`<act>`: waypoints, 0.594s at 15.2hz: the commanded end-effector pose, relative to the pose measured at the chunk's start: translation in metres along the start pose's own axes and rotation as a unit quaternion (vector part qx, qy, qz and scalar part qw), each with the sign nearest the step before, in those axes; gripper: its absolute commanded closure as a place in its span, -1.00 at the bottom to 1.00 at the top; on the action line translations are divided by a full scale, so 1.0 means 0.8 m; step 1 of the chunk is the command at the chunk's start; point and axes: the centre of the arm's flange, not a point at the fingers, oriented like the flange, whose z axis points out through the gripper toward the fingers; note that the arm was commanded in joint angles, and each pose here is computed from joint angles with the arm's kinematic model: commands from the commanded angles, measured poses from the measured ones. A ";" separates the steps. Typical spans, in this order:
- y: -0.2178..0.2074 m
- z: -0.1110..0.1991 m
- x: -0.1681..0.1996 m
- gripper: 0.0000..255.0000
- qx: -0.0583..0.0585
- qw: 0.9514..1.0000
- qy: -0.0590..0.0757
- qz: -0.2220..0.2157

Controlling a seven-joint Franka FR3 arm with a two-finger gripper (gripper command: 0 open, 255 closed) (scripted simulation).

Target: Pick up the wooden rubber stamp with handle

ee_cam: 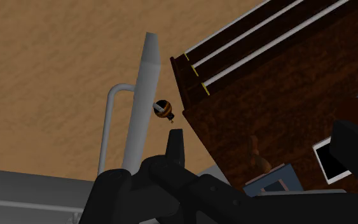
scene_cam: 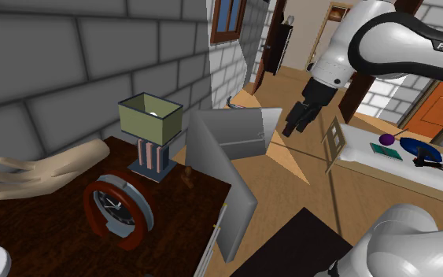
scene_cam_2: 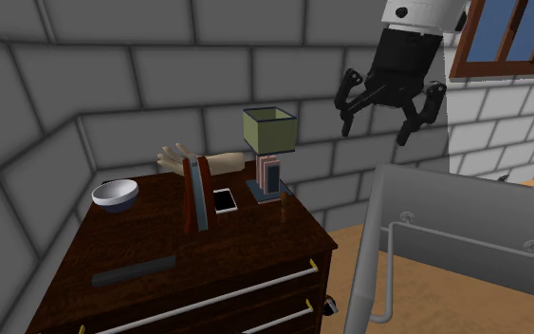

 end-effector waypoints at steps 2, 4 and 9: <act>-0.007 0.012 0.010 -1.00 -0.002 1.000 0.000 0.002; -0.021 0.036 0.029 -1.00 -0.007 1.000 0.000 0.005; -0.054 0.096 0.079 -1.00 -0.020 1.000 -0.001 0.013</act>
